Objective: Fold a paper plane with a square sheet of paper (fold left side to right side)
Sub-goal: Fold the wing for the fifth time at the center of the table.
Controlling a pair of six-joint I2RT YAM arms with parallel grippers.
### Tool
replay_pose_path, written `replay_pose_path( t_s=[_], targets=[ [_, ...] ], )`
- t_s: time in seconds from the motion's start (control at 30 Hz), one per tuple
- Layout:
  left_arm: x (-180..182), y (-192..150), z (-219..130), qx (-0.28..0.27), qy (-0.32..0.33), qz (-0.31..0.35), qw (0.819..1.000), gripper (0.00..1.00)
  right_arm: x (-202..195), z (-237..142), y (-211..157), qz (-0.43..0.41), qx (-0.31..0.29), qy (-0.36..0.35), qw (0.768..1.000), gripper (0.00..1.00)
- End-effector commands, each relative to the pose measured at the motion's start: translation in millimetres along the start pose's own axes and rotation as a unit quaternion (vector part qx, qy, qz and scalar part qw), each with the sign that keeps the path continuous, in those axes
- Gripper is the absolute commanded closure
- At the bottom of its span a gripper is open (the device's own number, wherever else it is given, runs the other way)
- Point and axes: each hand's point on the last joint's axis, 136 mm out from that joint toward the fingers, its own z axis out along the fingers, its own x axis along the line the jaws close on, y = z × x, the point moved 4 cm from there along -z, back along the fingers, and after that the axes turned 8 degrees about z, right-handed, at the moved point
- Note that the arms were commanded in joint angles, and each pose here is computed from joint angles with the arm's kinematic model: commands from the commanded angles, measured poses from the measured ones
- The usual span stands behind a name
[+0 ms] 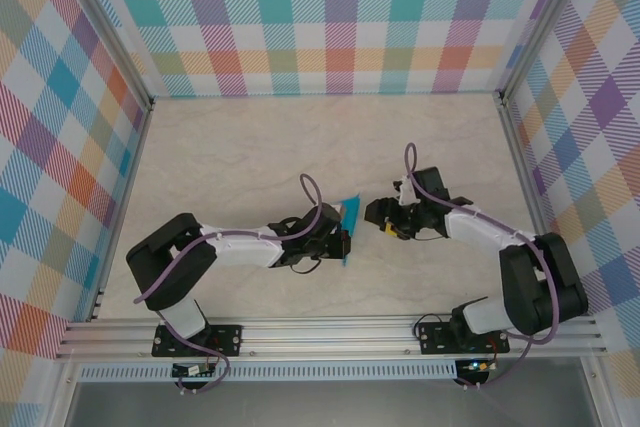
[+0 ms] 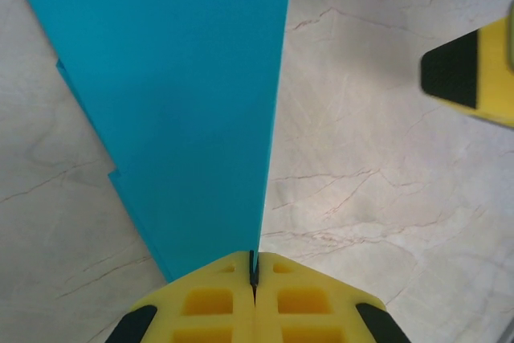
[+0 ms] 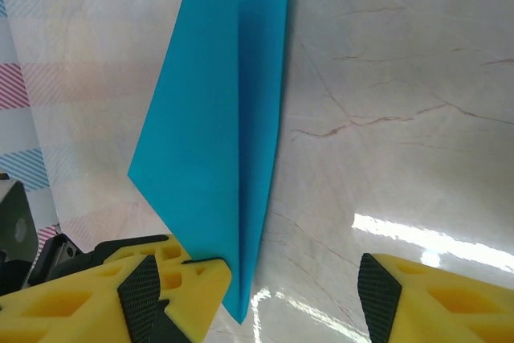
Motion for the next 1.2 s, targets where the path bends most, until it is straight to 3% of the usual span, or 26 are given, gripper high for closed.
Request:
replay_pose_path(
  t_s=[0.0,0.3,1.17],
  targets=[
    [-2,10,-3,-0.025,-0.039,-0.038,0.998,0.98,6,9,5,0.002,-0.013,0.020,1.000,0.32],
    [11,8,-2,-0.037,-0.059,-0.084,0.994,1.00,16,31,12,-0.003,-0.013,0.022,1.000,0.43],
    [26,-1,6,-0.031,-0.074,-0.126,0.989,1.00,16,74,22,-0.005,0.010,-0.026,1.000,0.51]
  ],
)
